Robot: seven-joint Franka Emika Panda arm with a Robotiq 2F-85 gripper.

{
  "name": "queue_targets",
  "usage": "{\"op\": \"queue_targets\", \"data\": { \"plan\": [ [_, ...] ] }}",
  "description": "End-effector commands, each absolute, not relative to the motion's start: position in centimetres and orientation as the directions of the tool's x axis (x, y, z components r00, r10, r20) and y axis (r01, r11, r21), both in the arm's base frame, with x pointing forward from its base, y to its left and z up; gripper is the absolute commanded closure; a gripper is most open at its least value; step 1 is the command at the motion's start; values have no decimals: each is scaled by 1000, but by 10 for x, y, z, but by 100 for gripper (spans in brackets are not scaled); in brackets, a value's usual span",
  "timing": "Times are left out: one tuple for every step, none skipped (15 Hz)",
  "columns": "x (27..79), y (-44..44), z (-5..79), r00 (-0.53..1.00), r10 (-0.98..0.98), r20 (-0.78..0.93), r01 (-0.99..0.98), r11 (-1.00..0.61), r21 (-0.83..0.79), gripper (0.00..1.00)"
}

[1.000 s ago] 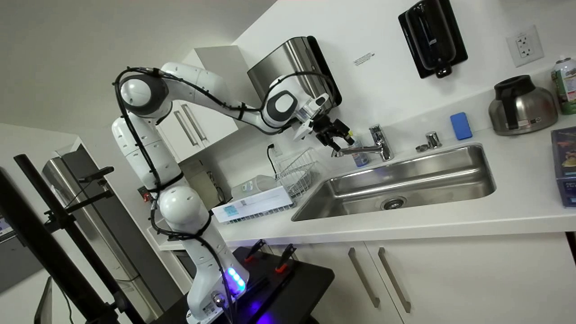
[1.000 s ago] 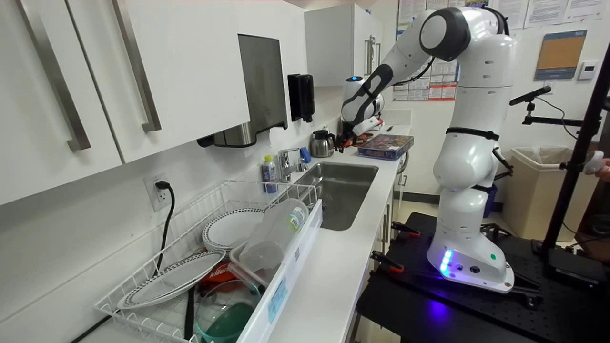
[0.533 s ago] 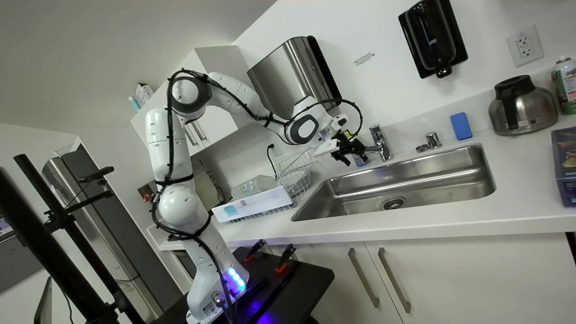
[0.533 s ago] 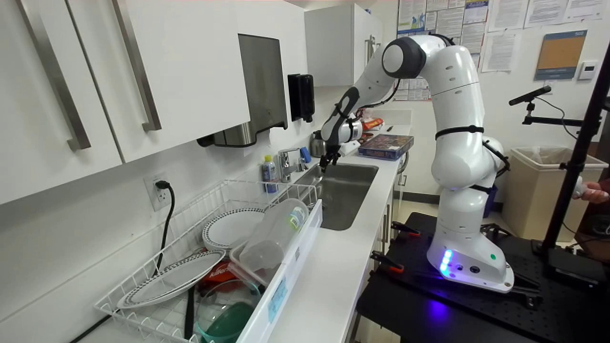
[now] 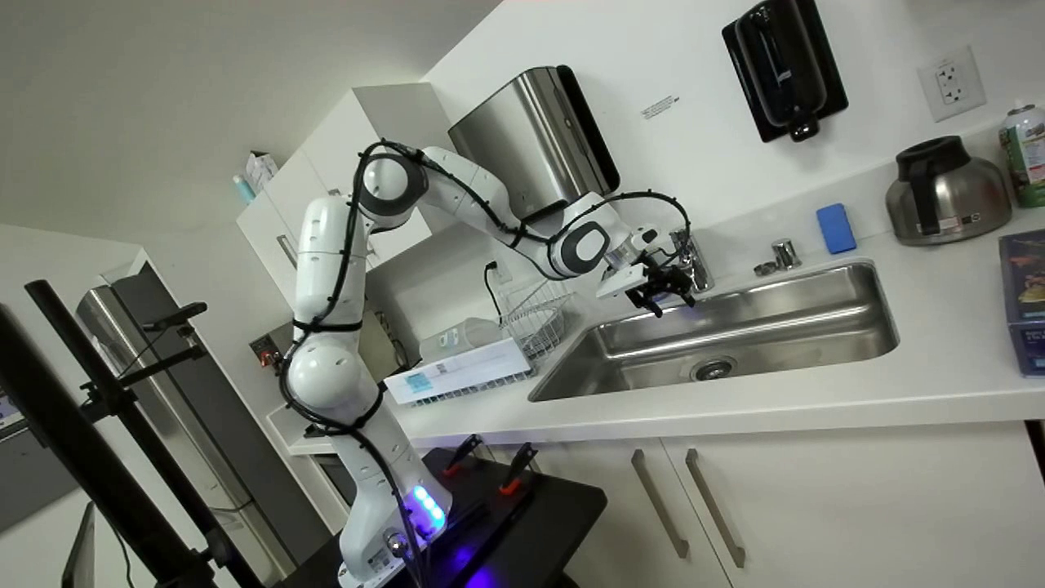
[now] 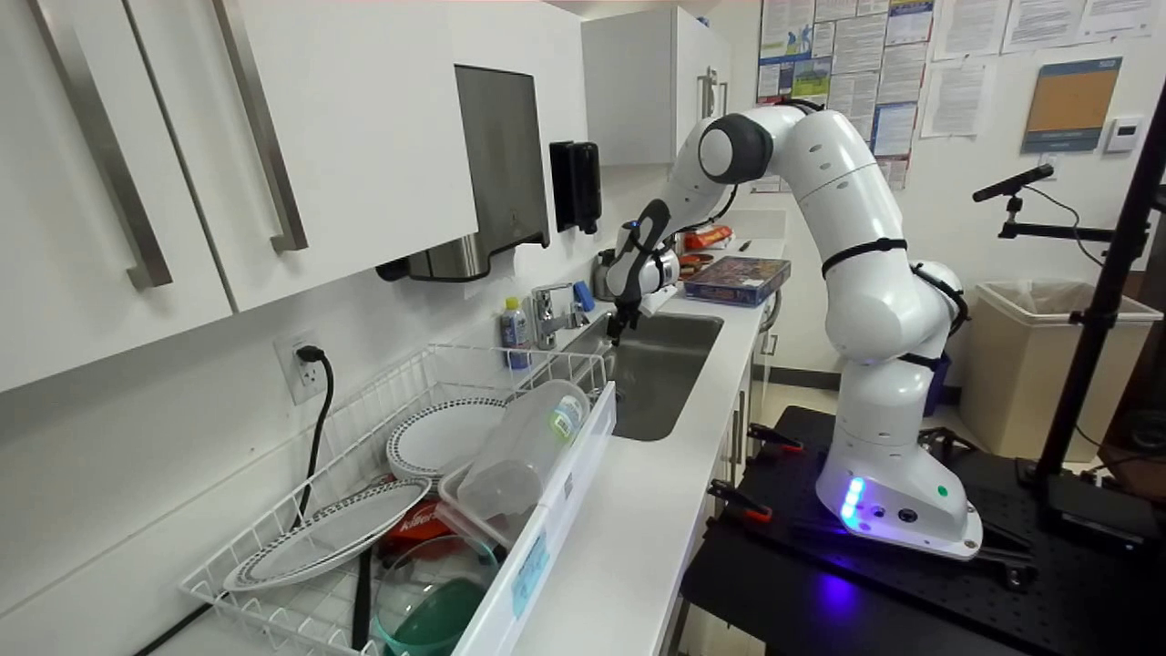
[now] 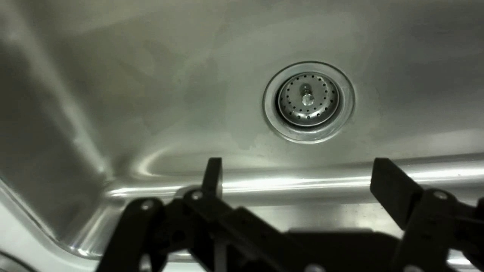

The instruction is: Remove the water plug in the sink

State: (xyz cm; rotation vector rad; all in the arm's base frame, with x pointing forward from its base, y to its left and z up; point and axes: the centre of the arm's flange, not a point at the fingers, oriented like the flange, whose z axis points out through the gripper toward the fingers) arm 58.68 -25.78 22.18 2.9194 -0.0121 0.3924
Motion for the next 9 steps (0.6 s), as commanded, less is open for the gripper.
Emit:
{"op": "queue_targets", "data": {
  "plan": [
    [588, -257, 223, 964, 20, 264, -33, -981, 193, 0],
    [589, -256, 223, 964, 21, 266, -31, -981, 193, 0],
    [595, -259, 214, 968, 25, 251, -26, -979, 201, 0],
    [598, -263, 208, 970, 58, 237, 11, -981, 196, 0],
    [600, -266, 201, 970, 85, 227, 41, -980, 193, 0],
    [602, -269, 193, 970, 102, 221, 63, -982, 178, 0],
    [604, -272, 186, 968, 120, 220, 80, -980, 181, 0],
    [605, -276, 177, 963, 151, 222, 112, -978, 178, 0],
    [607, -279, 171, 962, 168, 217, 130, -975, 180, 0]
  ]
}}
